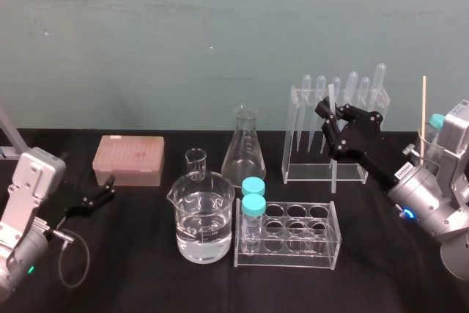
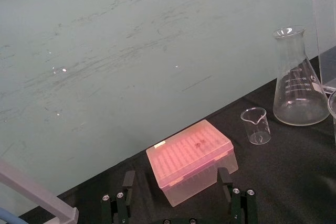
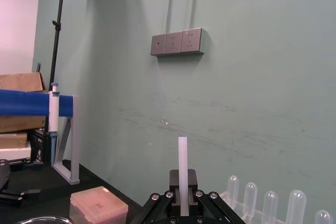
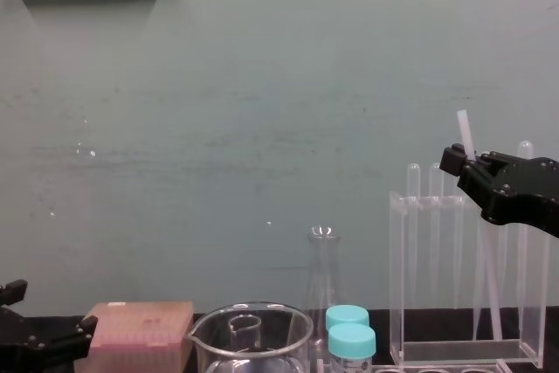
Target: Pick up the stirring rod with one hand, then place it down.
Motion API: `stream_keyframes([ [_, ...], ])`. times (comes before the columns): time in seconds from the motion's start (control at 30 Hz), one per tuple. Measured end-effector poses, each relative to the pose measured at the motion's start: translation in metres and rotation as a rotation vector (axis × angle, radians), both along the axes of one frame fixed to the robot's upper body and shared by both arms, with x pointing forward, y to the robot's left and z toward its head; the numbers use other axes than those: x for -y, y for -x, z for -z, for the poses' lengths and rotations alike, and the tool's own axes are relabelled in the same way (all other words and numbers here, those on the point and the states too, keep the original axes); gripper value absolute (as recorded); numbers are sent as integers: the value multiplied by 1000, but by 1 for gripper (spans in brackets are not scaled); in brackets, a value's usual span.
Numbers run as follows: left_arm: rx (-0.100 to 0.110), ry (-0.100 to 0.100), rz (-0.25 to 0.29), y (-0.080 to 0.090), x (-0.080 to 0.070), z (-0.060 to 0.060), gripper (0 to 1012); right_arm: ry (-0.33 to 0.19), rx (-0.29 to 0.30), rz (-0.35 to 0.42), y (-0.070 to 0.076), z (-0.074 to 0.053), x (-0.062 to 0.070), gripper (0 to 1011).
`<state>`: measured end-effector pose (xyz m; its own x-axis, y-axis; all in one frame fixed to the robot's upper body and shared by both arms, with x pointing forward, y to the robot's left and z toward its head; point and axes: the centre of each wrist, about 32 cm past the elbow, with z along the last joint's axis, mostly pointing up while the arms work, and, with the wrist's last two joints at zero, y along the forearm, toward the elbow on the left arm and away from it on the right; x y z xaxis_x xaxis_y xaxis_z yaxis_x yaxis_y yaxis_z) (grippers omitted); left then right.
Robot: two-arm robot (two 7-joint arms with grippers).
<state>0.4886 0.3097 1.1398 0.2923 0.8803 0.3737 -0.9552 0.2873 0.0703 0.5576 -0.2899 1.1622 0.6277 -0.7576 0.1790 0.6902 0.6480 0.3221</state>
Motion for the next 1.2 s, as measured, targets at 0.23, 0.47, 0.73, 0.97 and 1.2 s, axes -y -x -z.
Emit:
stream_keyframes([
  [0.23,0,0,0,0,0,0,1000,0,0,0,0,0,0,69],
  [0.47,0,0,0,0,0,0,1000,0,0,0,0,0,0,69],
  [0.73,0,0,0,0,0,0,1000,-1,0,1,0,0,0,69],
  [0.97,0,0,0,0,0,0,1000,-18,5,-14,0,-2,1,69],
  [1.2,0,0,0,0,0,0,1000,-18,0,-41,2,-4,1,69],
])
